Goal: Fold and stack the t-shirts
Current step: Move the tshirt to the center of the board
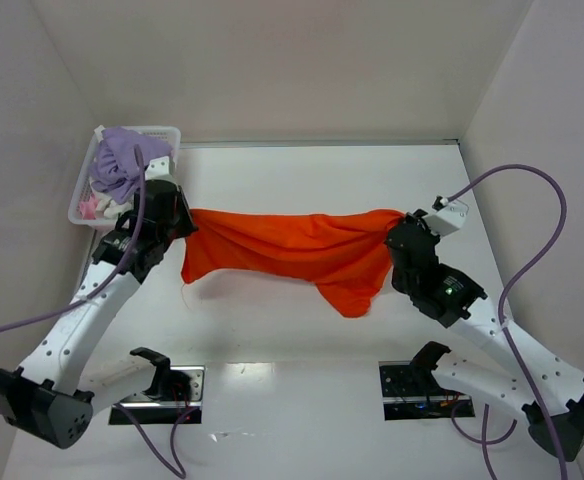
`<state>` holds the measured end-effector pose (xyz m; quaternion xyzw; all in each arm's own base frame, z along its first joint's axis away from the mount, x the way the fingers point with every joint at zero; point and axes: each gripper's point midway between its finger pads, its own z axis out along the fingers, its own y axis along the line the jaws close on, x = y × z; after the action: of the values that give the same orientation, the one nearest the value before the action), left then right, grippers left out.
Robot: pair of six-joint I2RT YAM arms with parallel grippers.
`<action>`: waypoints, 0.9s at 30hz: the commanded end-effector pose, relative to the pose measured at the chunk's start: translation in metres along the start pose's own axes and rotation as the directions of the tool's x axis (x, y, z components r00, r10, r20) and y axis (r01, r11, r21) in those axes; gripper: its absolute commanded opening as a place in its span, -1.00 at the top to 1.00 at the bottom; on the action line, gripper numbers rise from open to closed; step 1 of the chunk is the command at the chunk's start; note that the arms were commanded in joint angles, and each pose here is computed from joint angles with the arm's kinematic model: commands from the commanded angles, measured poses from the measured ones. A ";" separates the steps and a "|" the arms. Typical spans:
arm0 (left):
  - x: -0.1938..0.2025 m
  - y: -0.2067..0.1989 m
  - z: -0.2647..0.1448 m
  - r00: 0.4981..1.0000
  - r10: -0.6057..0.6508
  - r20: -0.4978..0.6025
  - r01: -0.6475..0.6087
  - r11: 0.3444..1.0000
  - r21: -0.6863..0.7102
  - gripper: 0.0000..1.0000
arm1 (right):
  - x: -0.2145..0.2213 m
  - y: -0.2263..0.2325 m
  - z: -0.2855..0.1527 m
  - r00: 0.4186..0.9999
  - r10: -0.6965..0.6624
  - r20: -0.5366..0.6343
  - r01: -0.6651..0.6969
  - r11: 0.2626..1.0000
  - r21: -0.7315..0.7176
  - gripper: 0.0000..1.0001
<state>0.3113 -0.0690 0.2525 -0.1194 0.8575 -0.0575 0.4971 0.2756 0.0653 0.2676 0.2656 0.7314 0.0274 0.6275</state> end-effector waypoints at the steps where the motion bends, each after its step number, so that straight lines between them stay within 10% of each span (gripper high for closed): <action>1: -0.011 0.003 0.022 0.997 -0.062 0.042 0.062 0.998 -0.018 0.95 | -0.019 -0.008 0.006 0.989 0.110 0.103 -0.116 0.992 0.057 0.98; 27: -0.015 0.014 0.115 1.000 0.005 -0.028 -0.006 1.000 -0.017 0.83 | -0.034 -0.033 0.127 1.000 -0.005 0.009 0.004 0.999 0.035 0.78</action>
<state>0.3965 -0.0600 0.1803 -0.1190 0.8868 -0.0586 0.4428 0.3670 -0.0142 0.2372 0.2874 0.7454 0.0048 0.6015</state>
